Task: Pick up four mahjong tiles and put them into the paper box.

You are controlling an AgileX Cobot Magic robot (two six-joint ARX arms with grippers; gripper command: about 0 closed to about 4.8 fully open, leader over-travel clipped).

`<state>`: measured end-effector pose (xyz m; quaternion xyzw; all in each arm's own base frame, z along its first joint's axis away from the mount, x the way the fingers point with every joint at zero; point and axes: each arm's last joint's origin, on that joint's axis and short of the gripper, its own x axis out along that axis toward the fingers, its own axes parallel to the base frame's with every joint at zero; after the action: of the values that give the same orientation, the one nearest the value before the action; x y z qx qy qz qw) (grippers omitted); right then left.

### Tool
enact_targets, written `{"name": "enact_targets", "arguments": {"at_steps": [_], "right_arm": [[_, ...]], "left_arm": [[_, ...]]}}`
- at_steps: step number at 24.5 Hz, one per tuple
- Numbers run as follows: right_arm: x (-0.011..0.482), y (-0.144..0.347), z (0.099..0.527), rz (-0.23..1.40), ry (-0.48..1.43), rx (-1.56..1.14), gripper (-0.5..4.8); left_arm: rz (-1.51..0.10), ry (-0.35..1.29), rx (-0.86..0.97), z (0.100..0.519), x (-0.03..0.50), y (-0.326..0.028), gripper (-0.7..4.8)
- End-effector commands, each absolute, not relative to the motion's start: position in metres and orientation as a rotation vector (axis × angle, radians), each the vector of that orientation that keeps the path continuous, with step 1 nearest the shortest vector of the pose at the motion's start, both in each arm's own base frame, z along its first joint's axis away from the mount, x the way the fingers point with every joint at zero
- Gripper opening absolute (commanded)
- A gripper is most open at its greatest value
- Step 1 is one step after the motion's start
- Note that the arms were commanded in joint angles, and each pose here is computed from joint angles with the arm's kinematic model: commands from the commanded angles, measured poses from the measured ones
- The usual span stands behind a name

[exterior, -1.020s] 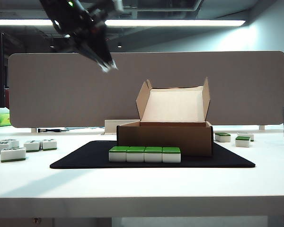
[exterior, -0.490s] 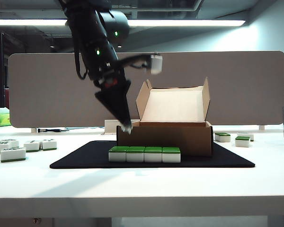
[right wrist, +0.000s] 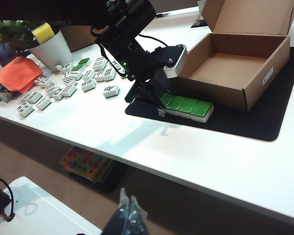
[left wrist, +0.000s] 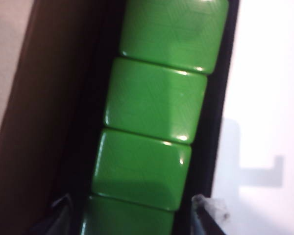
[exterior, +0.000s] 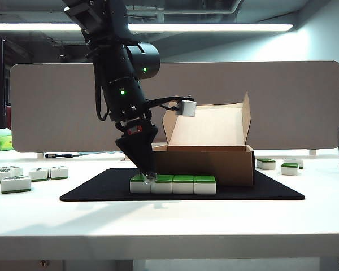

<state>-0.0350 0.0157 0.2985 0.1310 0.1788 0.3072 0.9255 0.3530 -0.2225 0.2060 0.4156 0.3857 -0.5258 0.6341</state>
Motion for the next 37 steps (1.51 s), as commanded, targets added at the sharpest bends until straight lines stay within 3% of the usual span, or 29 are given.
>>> {"name": "enact_targets", "arguments": {"at_steps": [1, 18, 21, 25, 37], "right_arm": [[-0.038, 0.016, 0.299, 0.634, 0.341, 0.256, -0.01], [-0.037, 0.015, 0.299, 0.63, 0.332, 0.23, -0.01], [-0.037, 0.015, 0.299, 0.63, 0.332, 0.23, -0.01], [-0.037, 0.015, 0.3, 0.63, 0.331, 0.23, -0.01], [-0.037, 0.015, 0.299, 0.631, 0.332, 0.23, -0.01]], "left_arm": [[-1.202, 0.844, 0.957, 0.207, 0.354, -0.226, 3.1], [-1.217, 0.891, 0.955, 0.193, 0.356, -0.228, 3.05], [-1.217, 0.889, 0.955, 0.191, 0.357, -0.228, 2.96], [-1.219, 0.892, 0.953, 0.189, 0.357, -0.229, 2.09], [-1.212, 0.89, 0.948, 0.21, 0.353, -0.227, 2.05]]}}
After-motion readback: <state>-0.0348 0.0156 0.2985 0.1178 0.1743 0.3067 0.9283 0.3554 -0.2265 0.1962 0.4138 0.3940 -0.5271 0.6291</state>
